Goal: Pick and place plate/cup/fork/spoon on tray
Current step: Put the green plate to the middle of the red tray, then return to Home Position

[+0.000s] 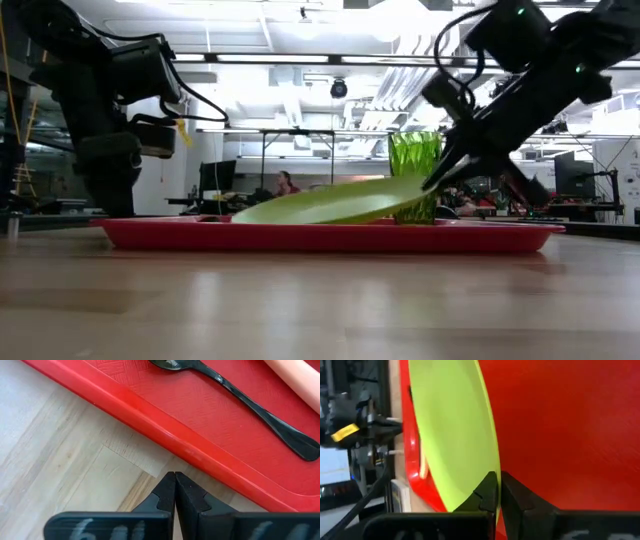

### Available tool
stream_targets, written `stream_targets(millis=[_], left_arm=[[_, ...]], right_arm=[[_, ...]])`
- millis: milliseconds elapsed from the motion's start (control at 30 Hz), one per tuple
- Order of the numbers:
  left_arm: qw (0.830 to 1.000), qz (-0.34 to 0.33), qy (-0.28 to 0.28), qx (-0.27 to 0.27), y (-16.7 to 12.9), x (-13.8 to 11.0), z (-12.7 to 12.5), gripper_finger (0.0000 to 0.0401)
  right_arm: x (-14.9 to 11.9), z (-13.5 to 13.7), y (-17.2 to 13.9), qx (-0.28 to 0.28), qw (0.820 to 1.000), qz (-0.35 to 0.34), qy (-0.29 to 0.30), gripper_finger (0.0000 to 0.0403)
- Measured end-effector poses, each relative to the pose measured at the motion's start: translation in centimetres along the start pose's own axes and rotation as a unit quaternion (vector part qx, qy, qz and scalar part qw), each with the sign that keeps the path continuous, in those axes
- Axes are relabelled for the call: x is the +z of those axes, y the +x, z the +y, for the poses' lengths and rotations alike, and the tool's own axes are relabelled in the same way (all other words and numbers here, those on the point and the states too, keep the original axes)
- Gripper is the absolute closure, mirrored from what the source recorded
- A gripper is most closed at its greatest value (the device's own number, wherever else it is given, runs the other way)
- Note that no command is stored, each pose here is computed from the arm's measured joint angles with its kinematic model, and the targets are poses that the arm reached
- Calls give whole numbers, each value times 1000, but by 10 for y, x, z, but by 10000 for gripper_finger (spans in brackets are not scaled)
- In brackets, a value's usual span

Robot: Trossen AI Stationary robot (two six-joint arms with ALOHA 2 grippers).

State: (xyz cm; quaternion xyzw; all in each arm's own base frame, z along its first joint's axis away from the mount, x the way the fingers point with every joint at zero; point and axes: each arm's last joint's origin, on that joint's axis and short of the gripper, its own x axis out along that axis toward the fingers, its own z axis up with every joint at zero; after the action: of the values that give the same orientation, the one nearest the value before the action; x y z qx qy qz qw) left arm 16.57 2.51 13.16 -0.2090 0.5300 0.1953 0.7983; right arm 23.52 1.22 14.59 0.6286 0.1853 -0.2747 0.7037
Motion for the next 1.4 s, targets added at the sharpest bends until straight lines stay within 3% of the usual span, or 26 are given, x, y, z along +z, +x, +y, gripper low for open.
stream_targets(millis=[467,600,800,967,1133,1400], left_arm=[[1000,0,0,0,0,0,0,401],[1000,0,-1,0,0,0,0,401],[1000,1,-1,0,0,0,0,401],[1000,1,-1,0,0,0,0,401],[1000,4,-1,1,0,-1,0,401],[1000,5,-1,1,0,-1,0,401]], right_arm=[[-3,-11,17,-30,996,-13,78,397],[-3,-12,17,-31,996,-16,78,360],[-4,-13,17,-37,998,-10,58,266],[-3,-21,12,-83,996,5,32,204],[-2,-22,4,-100,995,9,21,186],[3,-11,-14,-72,997,1,-4,185]])
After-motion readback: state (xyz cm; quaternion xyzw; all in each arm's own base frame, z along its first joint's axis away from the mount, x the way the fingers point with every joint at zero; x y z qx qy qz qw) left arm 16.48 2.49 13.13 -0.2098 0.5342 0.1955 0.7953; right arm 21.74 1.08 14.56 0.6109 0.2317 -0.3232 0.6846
